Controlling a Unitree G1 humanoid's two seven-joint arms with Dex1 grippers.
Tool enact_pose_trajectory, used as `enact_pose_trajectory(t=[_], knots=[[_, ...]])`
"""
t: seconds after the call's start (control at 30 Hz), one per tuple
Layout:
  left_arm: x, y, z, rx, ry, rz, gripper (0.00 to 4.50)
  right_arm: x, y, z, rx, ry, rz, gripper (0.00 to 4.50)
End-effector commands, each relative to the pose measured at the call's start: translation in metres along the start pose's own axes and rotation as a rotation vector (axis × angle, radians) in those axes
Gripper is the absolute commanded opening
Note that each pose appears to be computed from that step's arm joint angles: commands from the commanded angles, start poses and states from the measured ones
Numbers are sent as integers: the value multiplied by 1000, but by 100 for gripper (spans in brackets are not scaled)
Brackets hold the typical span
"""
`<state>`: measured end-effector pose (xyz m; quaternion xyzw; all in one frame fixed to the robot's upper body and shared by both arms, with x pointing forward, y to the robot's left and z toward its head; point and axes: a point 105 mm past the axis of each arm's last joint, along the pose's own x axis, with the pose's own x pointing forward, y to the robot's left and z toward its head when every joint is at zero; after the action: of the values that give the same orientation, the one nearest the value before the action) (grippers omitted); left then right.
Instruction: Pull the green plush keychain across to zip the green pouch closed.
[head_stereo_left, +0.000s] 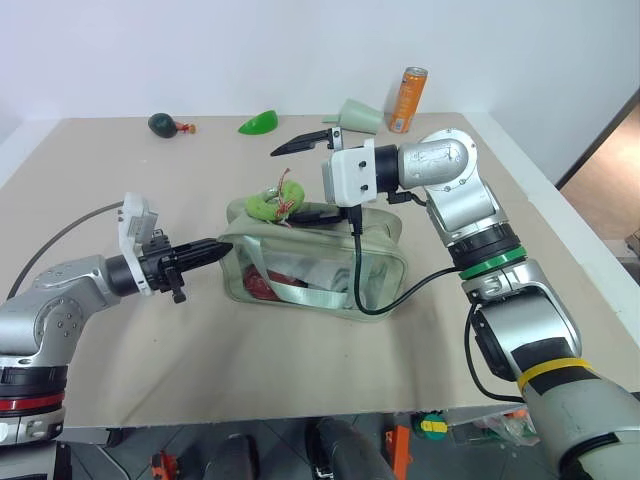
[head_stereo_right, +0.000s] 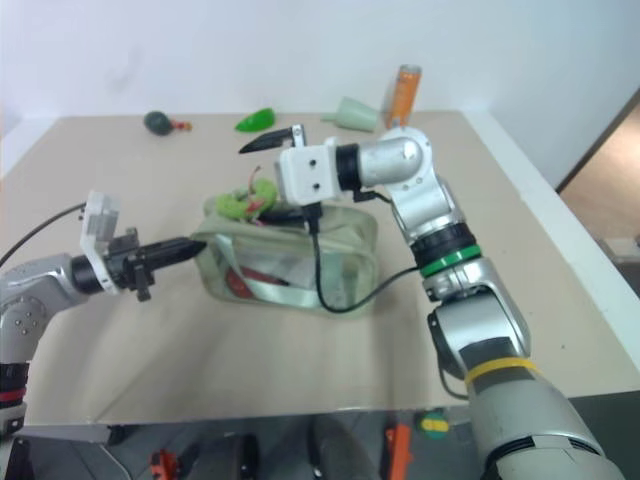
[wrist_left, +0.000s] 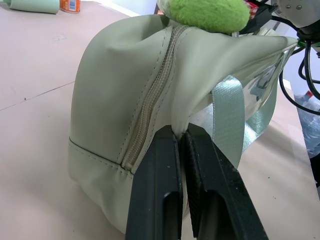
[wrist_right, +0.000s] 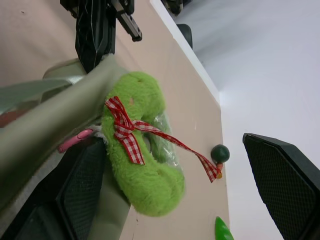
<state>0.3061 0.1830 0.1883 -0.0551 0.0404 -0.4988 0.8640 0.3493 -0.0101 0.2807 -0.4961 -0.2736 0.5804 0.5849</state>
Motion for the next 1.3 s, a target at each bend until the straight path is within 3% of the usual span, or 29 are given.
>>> enact_pose_trajectory(t=[0.03,0.53,0.57,0.87,1.07,1.3], knots=[[-1,4,-3,-5,15,19,0,-2,-2,10,-4,-26,12,421],[1,4,-3,-7,11,15,0,-2,-7,6,-49,6,-22,421],[1,4,-3,-8,10,15,0,-1,-6,6,-45,2,-20,394],[2,3,-3,-10,8,15,0,-4,-10,4,-22,0,-44,394],[3,2,-3,-12,5,12,0,-12,-5,1,144,-21,-24,376],[3,2,-5,-16,6,13,0,-23,5,-4,174,19,25,376]])
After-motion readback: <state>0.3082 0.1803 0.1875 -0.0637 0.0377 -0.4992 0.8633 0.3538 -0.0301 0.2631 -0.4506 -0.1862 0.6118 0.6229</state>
